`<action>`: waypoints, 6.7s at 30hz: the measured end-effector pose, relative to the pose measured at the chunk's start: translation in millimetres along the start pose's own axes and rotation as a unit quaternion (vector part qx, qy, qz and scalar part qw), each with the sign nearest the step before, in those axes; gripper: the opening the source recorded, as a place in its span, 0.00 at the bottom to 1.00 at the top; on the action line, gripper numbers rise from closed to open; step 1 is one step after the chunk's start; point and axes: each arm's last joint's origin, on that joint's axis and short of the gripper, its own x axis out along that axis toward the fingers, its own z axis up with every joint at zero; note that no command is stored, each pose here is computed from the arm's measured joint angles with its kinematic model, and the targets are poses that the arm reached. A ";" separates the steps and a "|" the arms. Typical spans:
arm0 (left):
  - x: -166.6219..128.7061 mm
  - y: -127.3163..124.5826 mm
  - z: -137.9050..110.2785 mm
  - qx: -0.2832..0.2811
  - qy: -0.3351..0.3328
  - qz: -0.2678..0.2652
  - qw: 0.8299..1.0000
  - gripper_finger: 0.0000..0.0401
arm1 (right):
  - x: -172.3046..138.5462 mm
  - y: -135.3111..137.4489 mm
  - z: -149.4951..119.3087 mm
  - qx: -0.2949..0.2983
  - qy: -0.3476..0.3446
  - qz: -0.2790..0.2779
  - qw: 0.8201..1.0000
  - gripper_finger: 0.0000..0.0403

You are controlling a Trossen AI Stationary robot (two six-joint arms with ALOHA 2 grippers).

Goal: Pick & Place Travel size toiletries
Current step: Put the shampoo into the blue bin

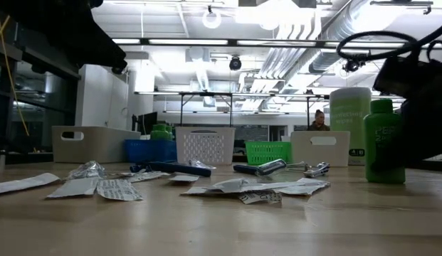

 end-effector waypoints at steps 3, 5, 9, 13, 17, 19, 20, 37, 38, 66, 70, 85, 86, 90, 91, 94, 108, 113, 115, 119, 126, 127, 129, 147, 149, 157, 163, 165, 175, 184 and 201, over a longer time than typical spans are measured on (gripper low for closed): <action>0.0 0.0 0.0 0.000 0.000 0.000 1.000 0.38 | 1.4 -0.7 0.7 0.003 0.014 0.005 1.000 0.49; 0.0 0.0 0.0 0.000 0.000 0.000 1.000 0.38 | 1.6 -0.8 0.8 0.003 0.015 0.005 1.000 0.38; 0.0 0.0 0.0 0.000 0.000 0.000 1.000 0.38 | 1.4 -0.3 1.0 0.001 0.015 0.008 1.000 0.20; 0.0 0.0 0.0 0.002 0.000 0.000 1.000 0.38 | 0.1 1.8 3.0 0.010 0.019 0.024 0.999 0.19; 0.1 0.8 -0.6 0.007 0.001 0.007 1.000 0.38 | -3.4 9.5 18.2 0.022 0.015 0.059 0.998 0.19; 0.1 1.3 -0.5 0.009 -0.003 0.015 1.000 0.38 | -4.8 14.5 31.6 0.012 0.003 0.070 0.997 0.19; 0.1 1.8 -0.8 0.009 -0.006 0.021 1.000 0.38 | -4.3 18.1 39.8 0.004 -0.004 0.075 0.997 0.19; 21.3 -5.9 5.9 0.042 -0.104 -0.030 0.993 0.56 | 50.7 30.9 175.9 -0.125 -0.094 0.142 0.977 0.19; 26.0 -5.7 6.4 0.043 -0.105 -0.034 0.993 0.58 | 56.6 33.2 181.8 -0.131 -0.101 0.145 0.976 0.19; 68.2 4.9 -1.5 0.061 -0.050 -0.118 0.990 0.66 | 141.0 67.2 212.4 -0.184 -0.002 0.137 0.973 0.19; 68.1 4.5 -2.0 0.052 -0.045 -0.128 0.989 0.66 | 142.4 63.6 214.0 -0.179 0.000 0.130 0.975 0.19; 67.3 2.7 1.4 0.047 -0.058 -0.147 0.986 0.66 | 151.4 59.3 230.6 -0.159 -0.072 0.167 0.970 0.19; 67.4 2.7 1.3 0.047 -0.058 -0.147 0.986 0.66 | 150.9 60.3 231.8 -0.158 -0.079 0.174 0.969 0.19; 67.6 2.6 1.2 0.045 -0.057 -0.147 0.986 0.66 | 153.2 63.1 233.7 -0.164 -0.101 0.188 0.963 0.19; 67.6 2.6 1.2 0.045 -0.057 -0.147 0.987 0.66 | 155.1 62.8 231.9 -0.166 -0.098 0.186 0.964 0.19; 67.7 2.6 1.1 0.045 -0.057 -0.146 0.987 0.65 | 156.3 62.7 230.9 -0.166 -0.099 0.187 0.963 0.19; 67.3 1.1 0.8 0.034 -0.050 -0.172 0.983 0.23 | 154.5 63.3 233.1 -0.163 -0.104 0.189 0.963 0.19; 67.3 1.1 0.8 0.033 -0.050 -0.172 0.983 0.23 | 154.5 63.2 233.0 -0.163 -0.104 0.190 0.963 0.19; 67.3 1.1 0.8 0.034 -0.050 -0.172 0.983 0.23 | 154.6 63.2 232.7 -0.163 -0.102 0.191 0.963 0.19; 67.4 1.0 1.1 0.033 -0.051 -0.172 0.983 0.23 | 152.2 63.0 232.6 -0.165 -0.093 0.188 0.964 0.29; 68.1 3.6 0.9 0.035 -0.058 -0.130 0.989 0.23 | 133.8 59.1 238.0 -0.149 -0.054 0.180 0.971 0.71; 68.3 4.3 1.0 0.034 -0.061 -0.117 0.991 0.23 | 131.0 58.3 239.5 -0.146 -0.052 0.177 0.972 0.75; 68.7 6.3 1.0 0.034 -0.066 -0.081 0.994 0.23 | 121.9 55.6 241.9 -0.139 -0.038 0.161 0.976 0.82; 71.8 63.1 11.9 0.047 -0.088 0.273 0.957 0.23 | 64.0 67.3 245.9 -0.156 -0.064 0.038 0.985 0.85; 74.2 76.0 12.1 0.037 -0.078 0.302 0.949 0.23 | 63.5 68.4 244.4 -0.157 -0.061 0.038 0.985 0.85; 76.9 116.8 10.2 -0.009 -0.085 0.362 0.928 0.23 | 62.5 70.9 243.1 -0.150 -0.062 0.041 0.986 0.85; 69.0 139.2 -11.4 -0.043 -0.153 0.361 0.919 0.23 | 62.6 71.0 243.2 -0.149 -0.063 0.042 0.986 0.85; 66.5 143.4 -14.6 -0.050 -0.169 0.351 0.919 0.23 | 62.6 71.0 243.2 -0.148 -0.063 0.042 0.986 0.85; 71.8 160.3 -16.7 -0.064 -0.180 0.356 0.915 0.23 | 62.6 72.5 245.4 -0.146 -0.075 0.047 0.985 0.85; 94.1 170.5 -19.8 -0.071 -0.171 0.361 0.914 0.23 | 62.6 72.6 245.9 -0.146 -0.077 0.048 0.985 0.85; 117.4 175.4 -26.3 -0.106 -0.129 0.375 0.912 0.31 | 62.6 72.6 245.9 -0.157 -0.078 0.047 0.983 0.85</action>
